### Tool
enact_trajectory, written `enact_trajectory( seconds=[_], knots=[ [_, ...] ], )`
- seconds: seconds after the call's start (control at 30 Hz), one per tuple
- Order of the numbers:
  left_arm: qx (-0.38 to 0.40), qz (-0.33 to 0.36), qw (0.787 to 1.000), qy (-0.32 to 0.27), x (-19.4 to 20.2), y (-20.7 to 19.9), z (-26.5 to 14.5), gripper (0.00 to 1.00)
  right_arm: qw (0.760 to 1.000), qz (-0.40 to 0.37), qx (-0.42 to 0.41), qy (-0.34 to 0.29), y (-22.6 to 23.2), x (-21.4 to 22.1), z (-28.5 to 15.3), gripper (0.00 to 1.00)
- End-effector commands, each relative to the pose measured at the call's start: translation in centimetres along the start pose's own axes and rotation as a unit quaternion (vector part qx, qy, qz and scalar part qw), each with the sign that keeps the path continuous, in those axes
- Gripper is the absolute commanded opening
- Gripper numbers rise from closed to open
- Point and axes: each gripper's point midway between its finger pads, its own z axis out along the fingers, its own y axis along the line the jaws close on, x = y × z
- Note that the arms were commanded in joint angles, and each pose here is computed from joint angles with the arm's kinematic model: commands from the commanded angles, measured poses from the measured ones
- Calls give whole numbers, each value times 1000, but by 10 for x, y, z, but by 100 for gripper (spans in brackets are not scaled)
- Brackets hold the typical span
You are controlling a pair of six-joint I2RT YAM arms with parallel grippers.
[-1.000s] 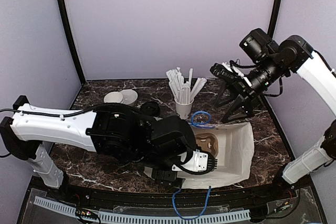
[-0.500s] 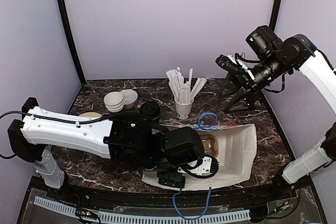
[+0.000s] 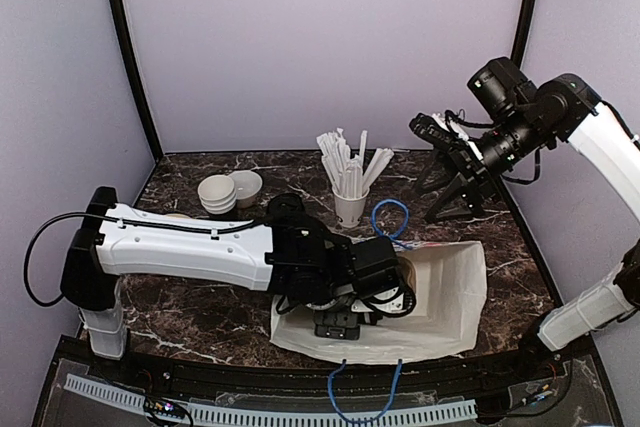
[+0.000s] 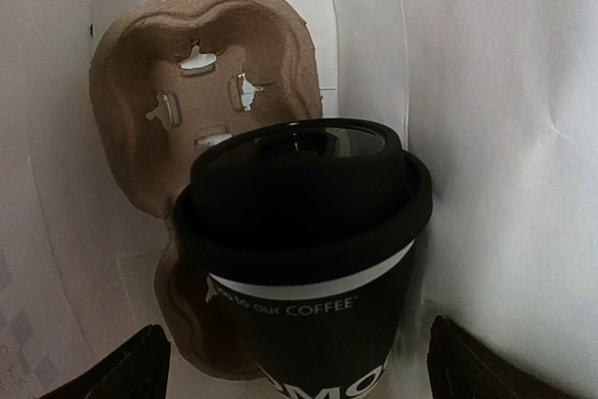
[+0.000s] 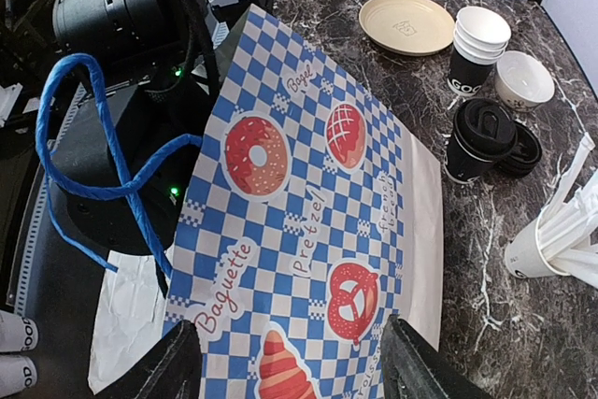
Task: Pack the takeout coffee
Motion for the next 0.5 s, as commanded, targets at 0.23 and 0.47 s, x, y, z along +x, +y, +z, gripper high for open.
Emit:
enact_trajectory(
  seconds=[0.23,0.47],
  knots=[
    [50,-31,998,9,15,-8,33,97,1000,-4,11,-4,-6,-2,-1,66],
    [78,-35,996,3,14,-14,40,93,1000,2,12,-1,-9,0,2,66]
  ],
)
